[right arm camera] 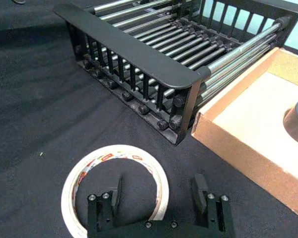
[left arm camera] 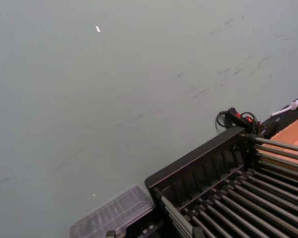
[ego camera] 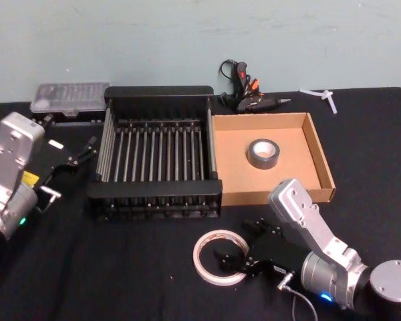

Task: Pick up the white tape and place it into the black box , Pick up the silver tape and place it into the brown box.

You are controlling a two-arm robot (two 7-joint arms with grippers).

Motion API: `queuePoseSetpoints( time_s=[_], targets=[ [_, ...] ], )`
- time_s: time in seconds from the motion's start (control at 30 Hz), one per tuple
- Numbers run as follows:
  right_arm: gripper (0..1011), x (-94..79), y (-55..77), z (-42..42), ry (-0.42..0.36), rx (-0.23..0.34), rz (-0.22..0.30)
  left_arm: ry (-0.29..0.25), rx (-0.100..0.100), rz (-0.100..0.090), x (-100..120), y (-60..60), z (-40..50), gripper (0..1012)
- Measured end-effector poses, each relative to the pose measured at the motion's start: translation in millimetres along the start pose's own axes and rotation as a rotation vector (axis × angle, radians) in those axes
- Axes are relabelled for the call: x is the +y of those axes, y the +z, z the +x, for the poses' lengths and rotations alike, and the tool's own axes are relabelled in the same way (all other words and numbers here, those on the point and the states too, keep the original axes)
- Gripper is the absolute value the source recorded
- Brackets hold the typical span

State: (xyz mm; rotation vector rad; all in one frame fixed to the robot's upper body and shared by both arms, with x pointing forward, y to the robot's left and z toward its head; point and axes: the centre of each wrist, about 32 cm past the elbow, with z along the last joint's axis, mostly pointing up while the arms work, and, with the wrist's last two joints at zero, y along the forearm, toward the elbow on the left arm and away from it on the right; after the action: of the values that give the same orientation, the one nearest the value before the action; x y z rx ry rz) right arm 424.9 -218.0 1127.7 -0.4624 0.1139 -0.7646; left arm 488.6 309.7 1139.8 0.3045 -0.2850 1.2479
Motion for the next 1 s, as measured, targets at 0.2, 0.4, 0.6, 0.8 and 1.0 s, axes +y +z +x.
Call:
queuePoseSetpoints(
  time_s=[0.2,0.4,0.6,0.8,1.0],
  targets=[
    [798,-0.1,0.1,0.1,0.001,0.001,0.000,0.000,0.000,0.000,0.0,0.0,0.0,1001],
    [625,-0.1,0.1,0.0,0.001,0.001,0.001,0.000,0.000,0.000,0.0,0.0,0.0,1001],
    [446,-0.1,0.1,0.0,0.002,0.001,0.001,0.000,0.000,0.000,0.0,0.0,0.0,1001],
    [221,-0.1,0.0,0.1,0.002,0.002,0.001,0.000,0.000,0.000,0.0,0.0,0.0,1001],
    [94,-0.1,0.0,0.0,0.002,0.002,0.001,0.000,0.000,0.000,0.0,0.0,0.0,1001]
  ],
)
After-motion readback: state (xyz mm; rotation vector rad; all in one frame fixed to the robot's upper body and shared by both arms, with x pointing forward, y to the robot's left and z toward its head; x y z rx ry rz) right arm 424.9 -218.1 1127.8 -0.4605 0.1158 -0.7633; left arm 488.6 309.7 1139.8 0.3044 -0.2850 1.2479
